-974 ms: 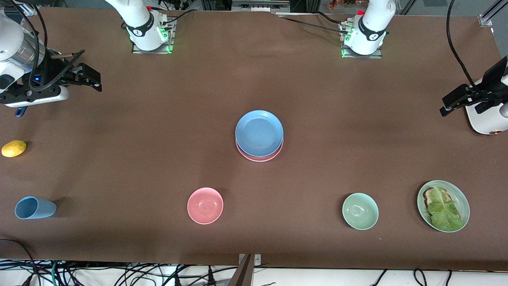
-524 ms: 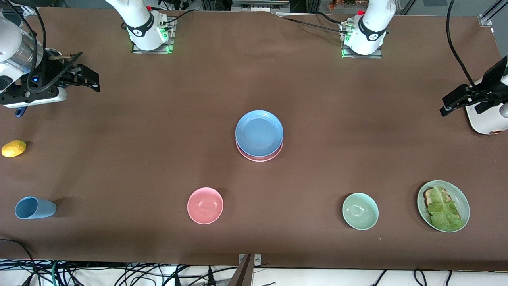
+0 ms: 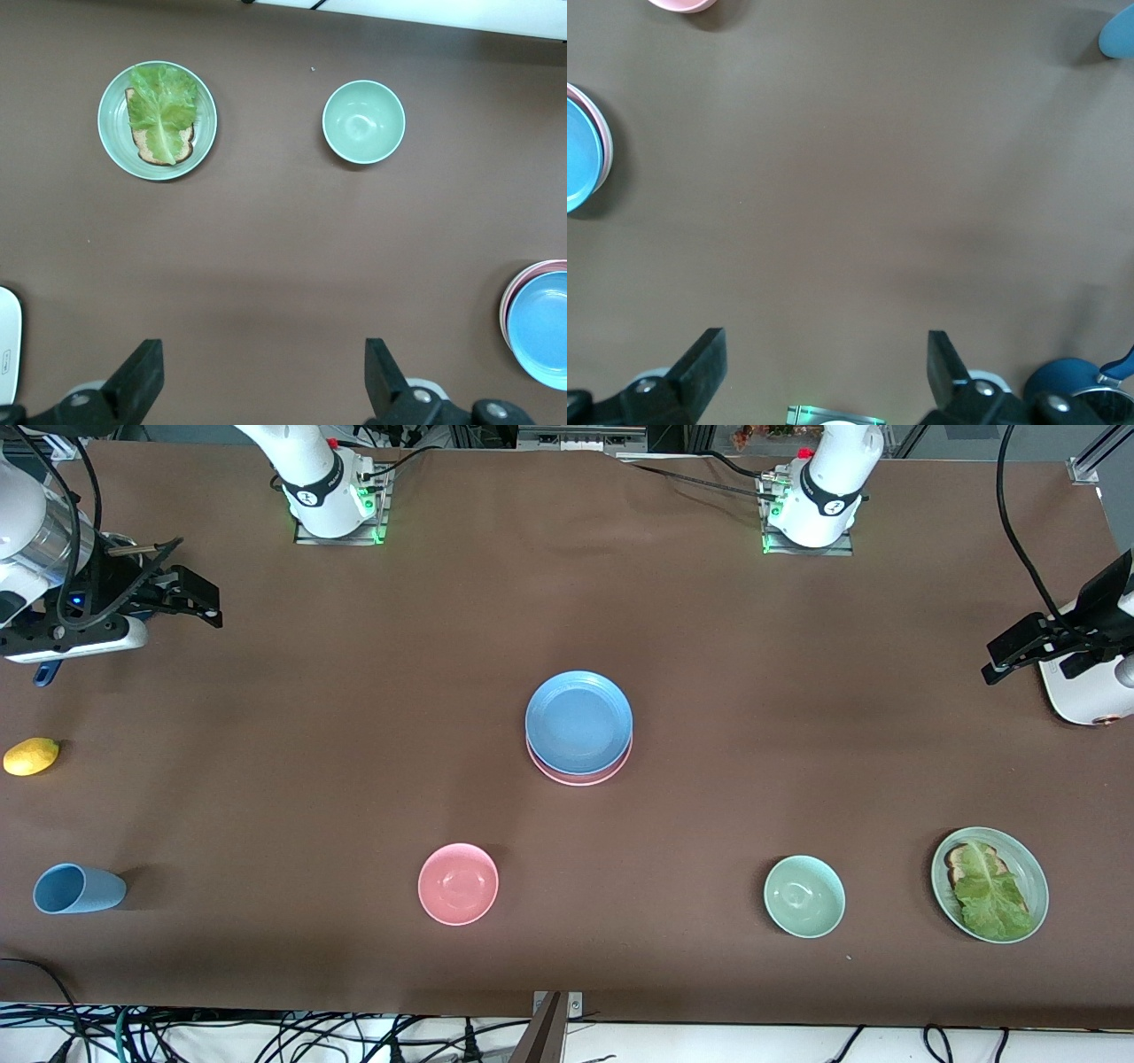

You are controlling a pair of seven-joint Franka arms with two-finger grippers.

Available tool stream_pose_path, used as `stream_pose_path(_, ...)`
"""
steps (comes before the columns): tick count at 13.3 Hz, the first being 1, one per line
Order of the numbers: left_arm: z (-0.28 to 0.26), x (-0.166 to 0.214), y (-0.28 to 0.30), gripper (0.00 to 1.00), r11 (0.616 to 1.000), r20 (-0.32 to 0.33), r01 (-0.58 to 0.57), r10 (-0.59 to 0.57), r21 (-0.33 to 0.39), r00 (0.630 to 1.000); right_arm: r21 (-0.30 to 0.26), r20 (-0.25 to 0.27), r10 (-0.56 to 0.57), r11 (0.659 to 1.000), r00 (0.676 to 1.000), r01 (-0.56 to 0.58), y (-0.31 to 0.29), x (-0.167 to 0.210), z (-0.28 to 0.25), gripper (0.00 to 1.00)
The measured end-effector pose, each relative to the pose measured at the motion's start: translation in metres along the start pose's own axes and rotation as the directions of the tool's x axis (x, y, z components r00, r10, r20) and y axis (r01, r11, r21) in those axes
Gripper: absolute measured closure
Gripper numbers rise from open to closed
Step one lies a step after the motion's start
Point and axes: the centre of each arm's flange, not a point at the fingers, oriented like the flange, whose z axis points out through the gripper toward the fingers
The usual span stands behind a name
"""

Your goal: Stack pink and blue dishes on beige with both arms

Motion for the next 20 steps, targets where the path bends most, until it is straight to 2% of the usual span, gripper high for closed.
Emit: stream_pose_path(20,0.0001,0.0000,0.0000,0.00,1.000,0.000,0.000,0.000,0.000,1.000,-0.001,-0.012,0.000,1.000,1.000,0.000,0.0000,0.0000,-0.0056,0.00)
